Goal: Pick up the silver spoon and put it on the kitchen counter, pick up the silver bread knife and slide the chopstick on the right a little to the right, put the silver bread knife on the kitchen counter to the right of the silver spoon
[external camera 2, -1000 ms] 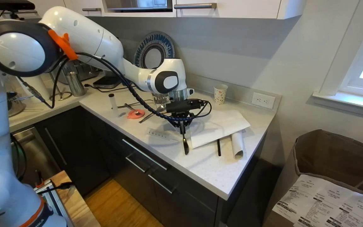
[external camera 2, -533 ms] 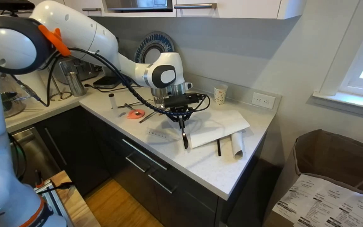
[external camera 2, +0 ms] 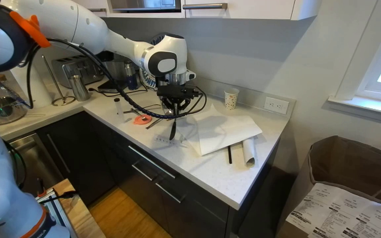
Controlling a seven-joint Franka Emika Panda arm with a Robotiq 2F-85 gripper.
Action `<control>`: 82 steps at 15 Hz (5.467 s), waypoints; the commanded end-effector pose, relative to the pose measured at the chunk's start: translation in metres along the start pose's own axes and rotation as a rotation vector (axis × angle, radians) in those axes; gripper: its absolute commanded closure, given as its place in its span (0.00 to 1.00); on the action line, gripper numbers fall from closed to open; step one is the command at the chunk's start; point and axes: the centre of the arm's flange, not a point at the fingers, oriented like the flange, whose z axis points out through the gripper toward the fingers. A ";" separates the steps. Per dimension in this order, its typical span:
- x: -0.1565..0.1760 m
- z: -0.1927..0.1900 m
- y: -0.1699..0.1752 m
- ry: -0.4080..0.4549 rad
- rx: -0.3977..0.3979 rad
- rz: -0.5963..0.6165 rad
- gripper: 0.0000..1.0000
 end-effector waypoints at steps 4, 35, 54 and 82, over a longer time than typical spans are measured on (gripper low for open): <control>0.037 -0.005 -0.030 0.144 0.153 0.294 0.97; 0.093 0.081 -0.007 -0.189 0.475 0.701 0.97; 0.092 0.103 0.009 -0.376 0.568 0.695 0.97; 0.089 0.101 0.021 -0.436 0.346 0.566 0.97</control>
